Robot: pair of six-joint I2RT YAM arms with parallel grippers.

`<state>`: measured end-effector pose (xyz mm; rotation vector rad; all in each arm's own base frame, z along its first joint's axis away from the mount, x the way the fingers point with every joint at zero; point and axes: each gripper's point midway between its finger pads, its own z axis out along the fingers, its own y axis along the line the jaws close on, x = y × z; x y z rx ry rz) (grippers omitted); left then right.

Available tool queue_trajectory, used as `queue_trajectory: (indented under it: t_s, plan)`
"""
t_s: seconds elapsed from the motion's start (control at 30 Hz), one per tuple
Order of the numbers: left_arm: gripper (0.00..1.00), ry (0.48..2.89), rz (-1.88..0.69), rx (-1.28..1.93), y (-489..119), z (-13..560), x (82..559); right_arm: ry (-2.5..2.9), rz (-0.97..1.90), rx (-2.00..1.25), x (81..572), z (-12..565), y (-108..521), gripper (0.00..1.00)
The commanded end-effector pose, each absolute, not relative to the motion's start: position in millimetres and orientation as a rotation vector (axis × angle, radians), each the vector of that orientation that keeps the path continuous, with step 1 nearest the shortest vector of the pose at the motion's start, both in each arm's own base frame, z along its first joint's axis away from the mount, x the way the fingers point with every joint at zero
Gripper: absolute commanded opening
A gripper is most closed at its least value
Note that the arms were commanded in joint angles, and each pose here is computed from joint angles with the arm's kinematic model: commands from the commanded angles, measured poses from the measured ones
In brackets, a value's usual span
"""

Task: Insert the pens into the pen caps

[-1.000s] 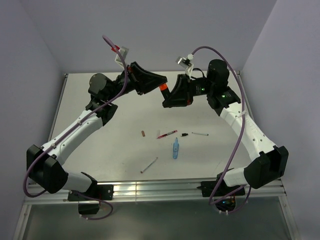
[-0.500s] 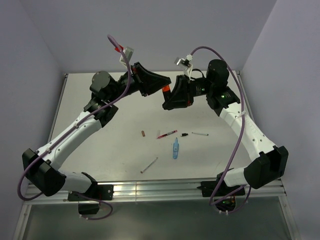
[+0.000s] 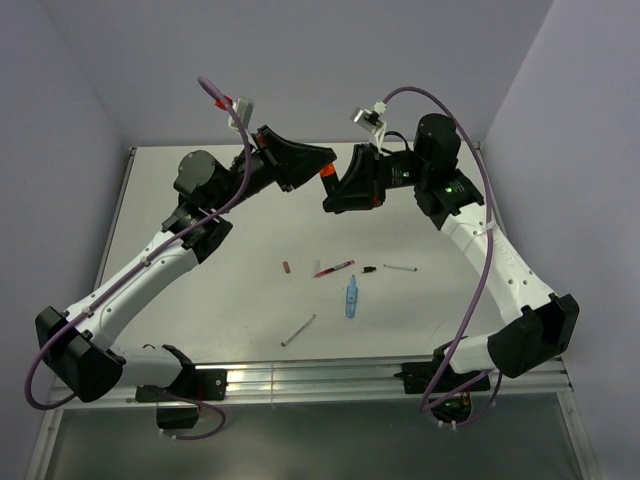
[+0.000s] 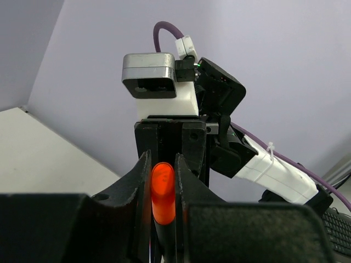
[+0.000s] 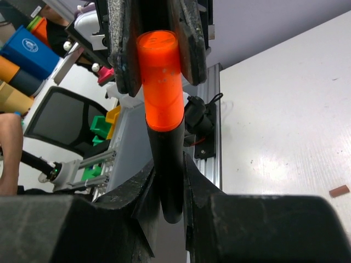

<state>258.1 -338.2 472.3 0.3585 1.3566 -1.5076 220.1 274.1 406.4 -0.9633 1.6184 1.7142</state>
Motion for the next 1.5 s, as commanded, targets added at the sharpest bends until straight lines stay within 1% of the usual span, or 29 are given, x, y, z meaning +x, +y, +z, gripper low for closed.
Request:
queue_trajectory:
  t_s: [0.0,0.17,0.4,0.43,0.47,0.57,0.6,0.67,0.7,0.77,0.8,0.87,0.97,1.0,1.2,1.27,1.3,1.33,1.47]
  plan:
    - [0.00,1.846,-1.835,0.786,-371,347,158,1.321,1.397,-0.817,264,488,266,0.00]
    - [0.00,1.761,-1.738,0.764,-369,367,176,1.346,1.406,-0.822,265,474,267,0.00]
    - [0.01,1.672,-1.614,0.609,-352,398,235,1.396,1.425,-0.801,267,455,268,0.00]
    - [0.06,1.650,-1.593,0.591,-350,406,241,1.399,1.423,-0.794,268,454,268,0.00]
    - [0.08,1.644,-1.576,0.574,-347,408,248,1.413,1.429,-0.780,269,451,268,0.00]
    - [0.10,1.607,-1.513,0.532,-342,424,265,1.441,1.434,-0.747,273,443,269,0.00]
    - [0.13,1.590,-1.478,0.536,-340,433,270,1.448,1.435,-0.737,275,442,269,0.00]
    - [0.16,1.573,-1.440,0.525,-338,439,279,1.468,1.439,-0.712,278,437,269,0.00]
    - [0.20,1.563,-1.422,0.528,-338,443,281,1.472,1.441,-0.705,279,436,269,0.00]
    - [0.22,1.536,-1.417,0.533,-338,453,284,1.484,1.453,-0.693,279,433,270,0.00]
    - [0.27,1.534,-1.418,0.532,-339,455,285,1.487,1.454,-0.687,280,433,270,0.00]
    - [0.30,1.524,-1.423,0.537,-340,459,285,1.492,1.463,-0.682,280,432,271,0.00]
    - [0.38,1.511,-1.425,0.539,-340,462,286,1.496,1.467,-0.675,279,429,271,0.00]
    - [0.42,1.506,-1.426,0.537,-340,464,286,1.500,1.463,-0.663,281,429,270,0.00]
    - [0.50,1.517,-1.386,0.491,-335,467,294,1.519,1.453,-0.619,286,425,270,0.00]
    - [0.52,1.537,-1.348,0.457,-333,465,301,1.523,1.428,-0.591,291,425,269,0.00]
    - [0.53,1.573,-1.306,0.450,-331,460,305,1.552,1.417,-0.570,294,421,268,0.00]
    - [0.54,1.600,-1.241,0.394,-329,454,318,1.544,1.358,-0.557,301,424,267,0.00]
    - [0.58,1.681,-1.101,0.334,-326,439,333,1.620,1.232,-0.519,311,413,266,0.00]
